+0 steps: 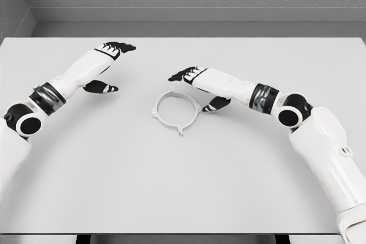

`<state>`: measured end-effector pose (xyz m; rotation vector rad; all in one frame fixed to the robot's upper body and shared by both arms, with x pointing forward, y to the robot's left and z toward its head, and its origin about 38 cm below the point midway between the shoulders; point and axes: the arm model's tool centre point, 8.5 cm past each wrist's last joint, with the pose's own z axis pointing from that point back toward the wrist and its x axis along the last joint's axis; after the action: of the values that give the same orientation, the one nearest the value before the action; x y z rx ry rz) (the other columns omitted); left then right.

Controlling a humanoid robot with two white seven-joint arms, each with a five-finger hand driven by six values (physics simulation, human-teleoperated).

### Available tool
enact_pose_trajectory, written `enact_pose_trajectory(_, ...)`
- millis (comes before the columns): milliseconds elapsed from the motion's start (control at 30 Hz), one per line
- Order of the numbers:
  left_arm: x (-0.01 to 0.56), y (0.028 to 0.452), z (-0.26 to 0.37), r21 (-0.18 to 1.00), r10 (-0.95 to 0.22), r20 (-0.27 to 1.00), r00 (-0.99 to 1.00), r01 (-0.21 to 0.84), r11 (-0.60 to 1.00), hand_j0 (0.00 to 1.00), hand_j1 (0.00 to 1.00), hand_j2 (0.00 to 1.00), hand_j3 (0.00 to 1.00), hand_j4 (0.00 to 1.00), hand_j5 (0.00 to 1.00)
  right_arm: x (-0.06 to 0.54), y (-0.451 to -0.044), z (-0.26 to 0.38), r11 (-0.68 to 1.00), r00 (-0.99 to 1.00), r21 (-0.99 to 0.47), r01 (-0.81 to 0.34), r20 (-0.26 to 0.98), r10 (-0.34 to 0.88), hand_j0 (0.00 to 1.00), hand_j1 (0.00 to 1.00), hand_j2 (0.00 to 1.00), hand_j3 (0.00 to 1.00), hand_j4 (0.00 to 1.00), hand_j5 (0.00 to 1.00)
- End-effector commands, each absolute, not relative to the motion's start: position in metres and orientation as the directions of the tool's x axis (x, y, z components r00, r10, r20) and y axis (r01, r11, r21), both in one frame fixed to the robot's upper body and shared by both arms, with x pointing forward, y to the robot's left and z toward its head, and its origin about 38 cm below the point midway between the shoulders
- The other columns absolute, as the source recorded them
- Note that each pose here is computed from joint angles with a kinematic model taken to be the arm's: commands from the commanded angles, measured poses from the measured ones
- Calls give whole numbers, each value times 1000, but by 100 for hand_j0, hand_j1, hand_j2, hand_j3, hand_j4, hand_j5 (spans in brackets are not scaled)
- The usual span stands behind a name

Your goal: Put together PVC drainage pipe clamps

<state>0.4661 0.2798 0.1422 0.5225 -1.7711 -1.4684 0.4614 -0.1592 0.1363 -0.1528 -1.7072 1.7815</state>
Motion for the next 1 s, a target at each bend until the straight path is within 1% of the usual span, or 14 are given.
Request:
enact_pose_trajectory(0,466,280,144,953,-721,297,-626,152,261,100,100,100,100,100,100,461,-161,140,71,-780,-929,-364,346,521,100,100,100,100,100,100)
enact_pose_trajectory(367,466,280,145,954,-720,296,-627,151,260,100,100,100,100,100,100,455,-164,142,39,-795,-935,-353,322,514,100,100,100,100,100,100)
enact_pose_trajectory(400,466,280,143,953,-721,297,-626,153,260,100,100,100,100,100,100,454,-182,161,33,-806,-954,-299,271,527,100,100,100,100,100,100)
enact_pose_trajectory(433,466,280,144,953,-720,297,-627,151,261,100,100,100,100,100,100,455,-223,203,75,-795,-976,-204,210,570,100,100,100,100,100,100)
enact_pose_trajectory(467,466,280,144,953,-720,297,-627,151,261,100,100,100,100,100,100,447,-301,263,148,-760,-979,-140,202,618,100,100,100,100,100,100)
enact_pose_trajectory(500,466,280,144,953,-720,297,-627,152,260,100,100,100,100,100,100,430,-346,304,195,-757,-972,-131,225,613,100,100,100,100,100,100)
enact_pose_trajectory(533,466,280,144,953,-720,297,-627,152,260,100,100,100,100,100,100,411,-362,325,182,-766,-974,-134,219,604,100,100,100,100,100,100)
enact_pose_trajectory(633,466,280,145,951,-719,303,-626,151,269,100,100,100,100,100,100,378,-345,278,128,-781,-960,-250,278,560,100,100,100,100,100,100)
enact_pose_trajectory(833,466,287,146,947,-724,313,-614,145,287,100,100,100,100,100,100,377,-349,272,126,-769,-959,-255,280,575,100,100,100,100,100,100)
enact_pose_trajectory(867,466,301,153,945,-736,315,-599,128,301,100,100,100,100,100,100,377,-349,272,127,-769,-959,-255,281,574,100,100,100,100,100,100)
enact_pose_trajectory(900,462,336,162,939,-768,327,-550,99,330,100,100,100,100,100,100,377,-349,272,127,-769,-959,-255,281,574,100,100,100,100,100,100)
enact_pose_trajectory(933,456,357,164,933,-784,341,-518,82,351,100,100,100,100,100,100,377,-349,271,127,-769,-958,-256,282,574,100,100,100,100,100,100)
enact_pose_trajectory(967,455,362,164,934,-789,340,-512,83,348,100,100,100,100,100,100,377,-348,271,128,-769,-958,-256,282,573,100,100,100,100,100,100)
